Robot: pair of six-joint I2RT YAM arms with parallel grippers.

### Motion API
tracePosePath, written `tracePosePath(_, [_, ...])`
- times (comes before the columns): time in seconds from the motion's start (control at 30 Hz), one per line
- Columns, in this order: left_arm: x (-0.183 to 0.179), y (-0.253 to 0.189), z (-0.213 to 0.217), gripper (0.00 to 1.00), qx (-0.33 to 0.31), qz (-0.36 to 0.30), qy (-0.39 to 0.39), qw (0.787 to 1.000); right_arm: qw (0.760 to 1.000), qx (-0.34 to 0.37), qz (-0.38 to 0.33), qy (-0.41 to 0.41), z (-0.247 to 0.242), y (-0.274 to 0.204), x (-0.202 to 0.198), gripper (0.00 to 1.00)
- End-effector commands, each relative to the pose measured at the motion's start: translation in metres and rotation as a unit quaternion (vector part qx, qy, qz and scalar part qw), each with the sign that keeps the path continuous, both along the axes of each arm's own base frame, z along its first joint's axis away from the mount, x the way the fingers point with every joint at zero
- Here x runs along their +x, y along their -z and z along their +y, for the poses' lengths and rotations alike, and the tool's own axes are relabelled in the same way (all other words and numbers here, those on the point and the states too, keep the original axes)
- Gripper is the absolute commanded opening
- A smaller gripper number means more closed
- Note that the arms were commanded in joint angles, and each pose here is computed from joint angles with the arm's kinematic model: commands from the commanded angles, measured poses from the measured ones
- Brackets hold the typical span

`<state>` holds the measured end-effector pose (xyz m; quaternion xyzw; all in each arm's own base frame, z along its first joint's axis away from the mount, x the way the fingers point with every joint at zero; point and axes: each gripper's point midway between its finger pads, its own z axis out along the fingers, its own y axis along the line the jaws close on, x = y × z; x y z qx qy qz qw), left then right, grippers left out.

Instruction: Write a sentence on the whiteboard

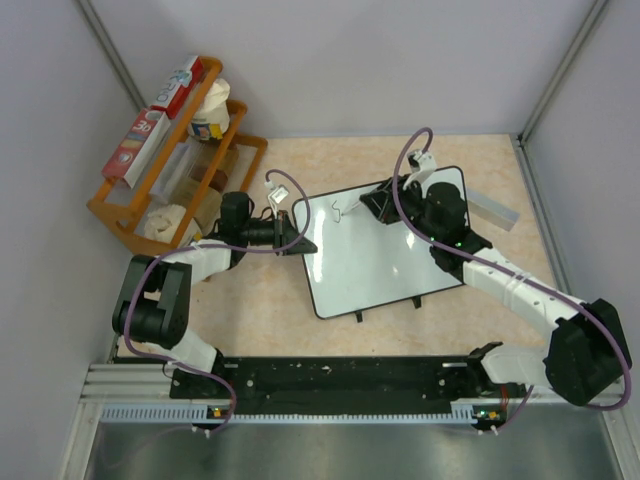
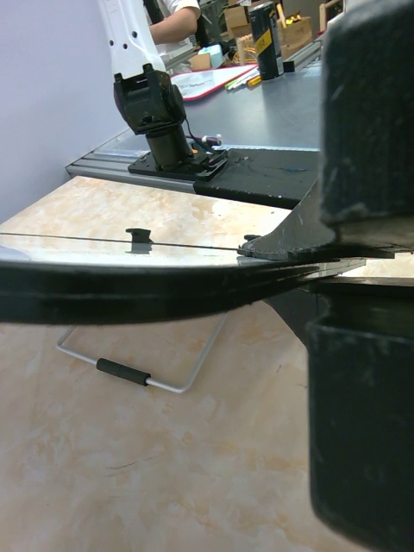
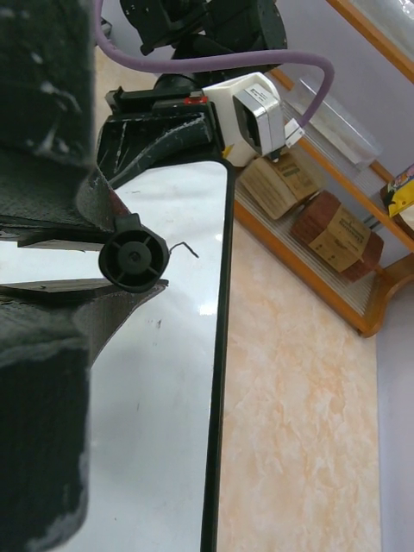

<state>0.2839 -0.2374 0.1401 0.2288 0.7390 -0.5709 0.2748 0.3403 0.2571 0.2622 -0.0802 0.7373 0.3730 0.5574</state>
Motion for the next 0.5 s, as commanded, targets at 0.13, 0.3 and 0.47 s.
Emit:
tracePosePath(0.13, [0.005,0.052,0.002,0.0,0.081,-0.058,-0.011,0.995,0.998,0.044,-0.054,0.004,0.001,-0.045,0.007,0.0])
tracePosePath(0.3, [0.005,0.052,0.002,0.0,0.081,-0.059,-0.011,0.995,0.998,0.041,-0.05,0.01,0.0,-0.043,0.01,0.0])
tracePosePath(0.47, [0.005,0.052,0.001,0.0,0.081,-0.059,-0.01,0.995,0.999,0.032,-0.041,0.018,-0.001,-0.033,0.013,0.0])
